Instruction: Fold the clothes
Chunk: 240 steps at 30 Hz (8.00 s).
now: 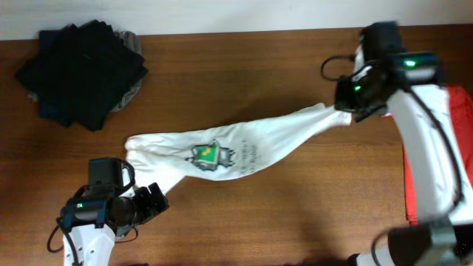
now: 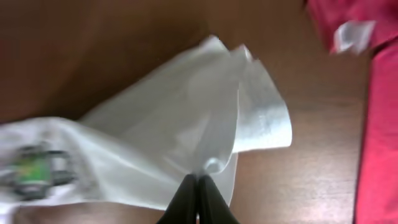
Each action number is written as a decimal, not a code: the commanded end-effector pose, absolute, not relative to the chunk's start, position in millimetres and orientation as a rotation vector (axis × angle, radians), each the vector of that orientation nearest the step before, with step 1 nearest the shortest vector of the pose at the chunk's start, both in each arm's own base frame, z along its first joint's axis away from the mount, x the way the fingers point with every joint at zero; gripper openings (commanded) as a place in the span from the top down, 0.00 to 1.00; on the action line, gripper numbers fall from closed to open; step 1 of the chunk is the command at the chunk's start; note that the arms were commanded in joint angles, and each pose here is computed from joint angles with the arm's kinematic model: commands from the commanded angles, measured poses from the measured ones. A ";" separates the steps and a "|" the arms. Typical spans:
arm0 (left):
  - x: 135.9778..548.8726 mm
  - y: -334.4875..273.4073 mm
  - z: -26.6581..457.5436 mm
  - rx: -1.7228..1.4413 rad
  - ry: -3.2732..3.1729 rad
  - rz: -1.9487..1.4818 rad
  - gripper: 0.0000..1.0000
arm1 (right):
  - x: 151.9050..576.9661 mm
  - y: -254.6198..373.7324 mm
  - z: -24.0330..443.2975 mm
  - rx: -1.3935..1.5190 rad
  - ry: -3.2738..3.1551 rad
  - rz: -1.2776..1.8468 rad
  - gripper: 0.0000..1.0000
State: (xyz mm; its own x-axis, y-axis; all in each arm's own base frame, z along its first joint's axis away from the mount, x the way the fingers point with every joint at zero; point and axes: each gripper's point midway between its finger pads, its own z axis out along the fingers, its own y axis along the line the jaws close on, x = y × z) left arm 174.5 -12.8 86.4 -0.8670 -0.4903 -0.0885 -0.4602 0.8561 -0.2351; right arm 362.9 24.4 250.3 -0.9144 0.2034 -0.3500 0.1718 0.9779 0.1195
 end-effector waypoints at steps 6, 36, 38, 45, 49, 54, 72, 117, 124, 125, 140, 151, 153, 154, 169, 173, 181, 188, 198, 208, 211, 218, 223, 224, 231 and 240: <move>170.5 -20.4 86.1 -0.702 2.912 -0.363 0.07 | 310.4 18.3 397.4 0.277 2.333 0.186 0.96; 195.8 -116.4 20.6 -0.170 3.135 -0.339 0.35 | 325.0 18.2 363.2 0.294 2.467 0.157 0.96; 202.9 -111.9 20.3 -0.212 3.117 -0.345 0.35 | 325.1 17.2 363.2 0.297 2.466 0.150 0.96; 217.7 -108.9 22.2 -0.253 3.070 -0.365 0.33 | 325.3 14.6 363.3 0.304 2.463 0.132 0.96; 214.8 -115.4 11.9 -0.214 3.103 -0.351 0.33 | 325.1 14.7 363.1 0.304 2.465 0.132 0.96; 218.6 -122.1 -3.8 -0.201 3.122 -0.346 0.33 | 323.7 14.6 362.0 0.305 2.471 0.130 0.96; 234.6 -138.5 -21.4 -0.144 3.076 -0.347 0.33 | 320.3 14.3 358.9 0.307 2.490 0.126 0.96; 199.1 -127.6 -48.0 -0.056 3.183 0.008 0.59 | 317.8 14.2 357.0 0.308 2.503 0.124 0.96; 203.9 -119.1 -32.7 -0.089 3.193 0.132 0.56 | 317.7 14.2 357.0 0.308 2.503 0.124 0.96; 206.8 -119.8 -29.5 -0.086 3.189 0.139 0.55 | 317.7 14.2 357.0 0.308 2.503 0.124 0.96; 214.3 -167.7 -28.7 0.043 3.153 -0.102 0.49 | 314.8 13.1 354.9 0.274 2.520 0.102 0.96; 213.2 -166.8 -33.0 0.044 3.160 -0.094 0.89 | 314.9 12.7 354.9 0.274 2.520 0.099 0.96; 211.9 -166.0 -36.6 0.043 3.170 -0.084 0.99 | 314.9 12.7 354.9 0.274 2.520 0.099 0.96; 211.8 -165.9 -37.6 0.043 3.172 -0.082 0.99 | 314.9 12.7 354.9 0.274 2.520 0.099 0.96; 258.7 -128.2 111.9 -0.065 2.961 0.136 1.00 | 315.2 9.3 355.2 0.282 2.516 0.075 0.96; 257.0 -106.1 218.3 -0.133 2.757 0.054 1.00 | 315.9 9.4 354.7 0.282 2.517 0.075 0.96; 223.2 -49.6 329.9 -0.307 2.383 -0.078 0.99 | 322.6 5.0 346.6 0.305 2.539 0.038 0.96; 223.1 6.2 331.0 -0.530 2.256 0.191 1.00 | 355.1 6.3 311.7 0.312 2.628 0.015 0.94; 261.7 25.7 186.3 -0.711 2.607 0.507 1.00 | 392.0 2.7 177.6 0.332 3.031 -0.135 0.02; 270.3 25.2 132.1 -0.786 2.804 0.544 1.00 | 369.4 8.6 174.2 0.339 3.137 -0.100 0.07; 269.9 22.1 133.3 -0.792 2.806 0.510 1.00 | 352.6 8.1 201.5 0.334 3.102 -0.090 0.09; 269.7 21.0 134.8 -0.794 2.803 0.496 1.00 | 293.9 16.1 230.4 0.331 3.044 -0.046 0.11; 269.4 10.3 131.0 -0.808 2.837 0.407 1.00 | 255.5 57.8 166.5 0.191 3.100 0.138 0.05; 269.3 9.2 130.6 -0.808 2.841 0.398 0.99 | 251.8 68.9 149.9 0.159 3.110 0.198 0.05; 269.0 8.9 130.5 -0.808 2.842 0.396 1.00 | 225.5 175.3 69.5 -0.255 3.086 0.781 0.14; 266.7 9.3 130.4 -0.808 2.851 0.404 1.00 | 212.1 197.1 31.2 -0.255 3.211 0.665 0.22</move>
